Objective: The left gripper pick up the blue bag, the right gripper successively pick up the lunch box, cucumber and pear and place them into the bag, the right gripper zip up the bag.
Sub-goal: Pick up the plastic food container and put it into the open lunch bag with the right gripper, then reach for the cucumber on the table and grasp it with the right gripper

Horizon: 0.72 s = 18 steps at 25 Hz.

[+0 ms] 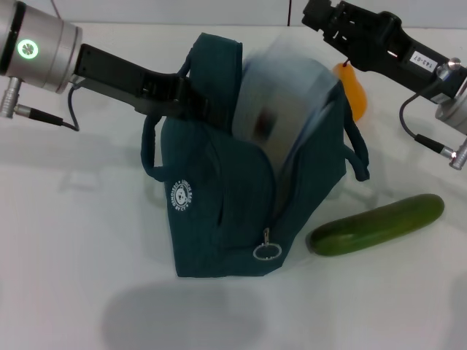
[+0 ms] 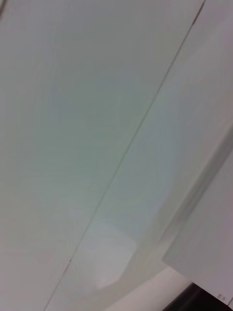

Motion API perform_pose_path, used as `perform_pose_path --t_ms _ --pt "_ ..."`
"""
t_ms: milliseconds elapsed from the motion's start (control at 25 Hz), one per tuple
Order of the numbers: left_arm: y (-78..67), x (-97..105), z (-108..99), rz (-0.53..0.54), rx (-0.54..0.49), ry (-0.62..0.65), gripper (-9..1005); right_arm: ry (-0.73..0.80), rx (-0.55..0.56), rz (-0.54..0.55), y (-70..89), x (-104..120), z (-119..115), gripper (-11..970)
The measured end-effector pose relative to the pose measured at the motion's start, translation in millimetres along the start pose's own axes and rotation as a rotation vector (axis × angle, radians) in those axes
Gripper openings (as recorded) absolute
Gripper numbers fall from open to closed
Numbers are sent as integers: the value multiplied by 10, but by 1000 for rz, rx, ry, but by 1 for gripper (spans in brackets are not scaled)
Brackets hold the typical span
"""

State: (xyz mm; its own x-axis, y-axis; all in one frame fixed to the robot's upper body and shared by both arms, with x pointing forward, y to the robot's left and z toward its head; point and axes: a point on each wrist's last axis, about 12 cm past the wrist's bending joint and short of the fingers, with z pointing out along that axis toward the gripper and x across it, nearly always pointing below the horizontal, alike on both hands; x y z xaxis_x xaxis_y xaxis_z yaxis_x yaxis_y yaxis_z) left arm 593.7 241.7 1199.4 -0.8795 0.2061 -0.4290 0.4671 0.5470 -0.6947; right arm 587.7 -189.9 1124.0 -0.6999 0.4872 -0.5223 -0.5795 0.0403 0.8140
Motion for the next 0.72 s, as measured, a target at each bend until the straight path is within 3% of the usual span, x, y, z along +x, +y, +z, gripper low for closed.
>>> perform_pose_path --t_ms 400,720 --pt "25 41 3 4 2 -2 38 -12 9 -7 -2 -11 -125 332" --pt "65 97 -9 -4 -1 -4 38 18 19 -224 96 -82 -516 656"
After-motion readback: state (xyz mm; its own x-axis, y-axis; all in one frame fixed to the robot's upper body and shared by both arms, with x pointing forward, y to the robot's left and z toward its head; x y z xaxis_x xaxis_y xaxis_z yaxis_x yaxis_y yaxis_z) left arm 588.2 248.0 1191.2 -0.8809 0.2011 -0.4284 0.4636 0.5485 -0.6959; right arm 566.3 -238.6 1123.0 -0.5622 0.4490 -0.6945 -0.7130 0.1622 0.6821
